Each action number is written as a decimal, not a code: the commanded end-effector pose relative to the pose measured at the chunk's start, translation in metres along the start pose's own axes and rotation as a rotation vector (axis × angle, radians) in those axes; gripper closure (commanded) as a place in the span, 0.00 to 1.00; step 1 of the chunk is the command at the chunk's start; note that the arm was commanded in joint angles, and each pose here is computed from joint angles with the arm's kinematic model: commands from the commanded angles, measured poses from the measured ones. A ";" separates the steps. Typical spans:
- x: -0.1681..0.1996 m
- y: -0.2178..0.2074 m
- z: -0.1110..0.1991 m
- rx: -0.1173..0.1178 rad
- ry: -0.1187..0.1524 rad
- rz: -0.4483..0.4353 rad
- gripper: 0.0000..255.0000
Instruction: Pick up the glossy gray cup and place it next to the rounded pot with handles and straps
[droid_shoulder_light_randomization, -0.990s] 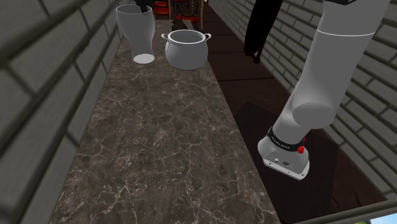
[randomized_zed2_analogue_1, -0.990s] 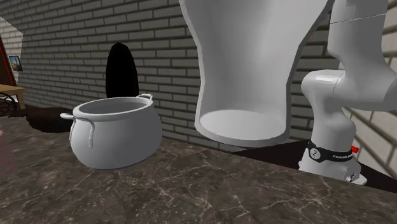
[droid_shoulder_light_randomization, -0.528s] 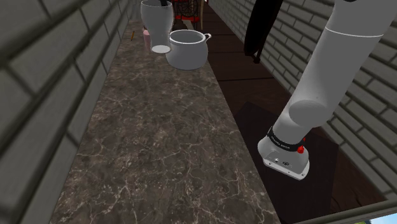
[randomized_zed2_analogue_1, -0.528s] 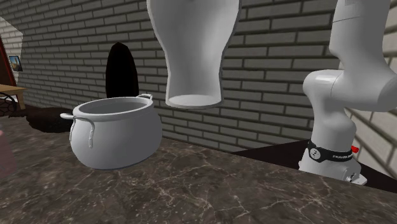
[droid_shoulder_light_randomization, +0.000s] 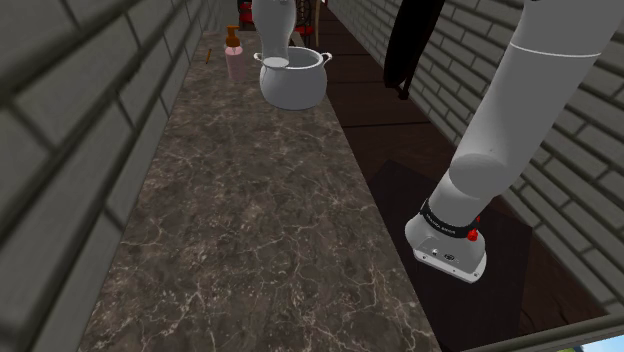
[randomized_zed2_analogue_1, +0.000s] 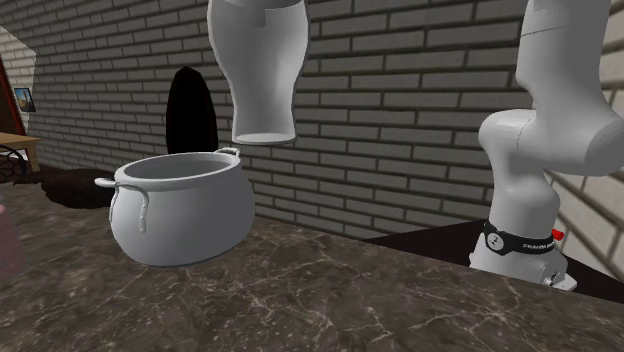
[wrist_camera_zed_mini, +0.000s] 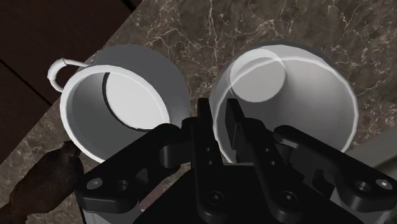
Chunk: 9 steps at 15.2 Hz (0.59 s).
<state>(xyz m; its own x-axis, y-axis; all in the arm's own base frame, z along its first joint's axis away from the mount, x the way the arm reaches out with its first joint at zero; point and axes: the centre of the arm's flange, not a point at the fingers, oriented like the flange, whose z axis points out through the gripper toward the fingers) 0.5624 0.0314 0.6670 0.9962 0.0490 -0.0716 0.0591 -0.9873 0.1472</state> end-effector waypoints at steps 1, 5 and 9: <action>0.001 0.028 0.005 0.000 0.001 -0.002 1.00; 0.005 0.042 0.023 0.000 0.001 -0.002 1.00; 0.006 0.039 0.044 0.000 0.001 -0.002 1.00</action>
<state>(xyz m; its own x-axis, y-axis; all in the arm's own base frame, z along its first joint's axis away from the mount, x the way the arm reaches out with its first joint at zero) 0.5683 -0.0124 0.6352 0.9961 0.0508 -0.0722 0.0610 -0.9873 0.1468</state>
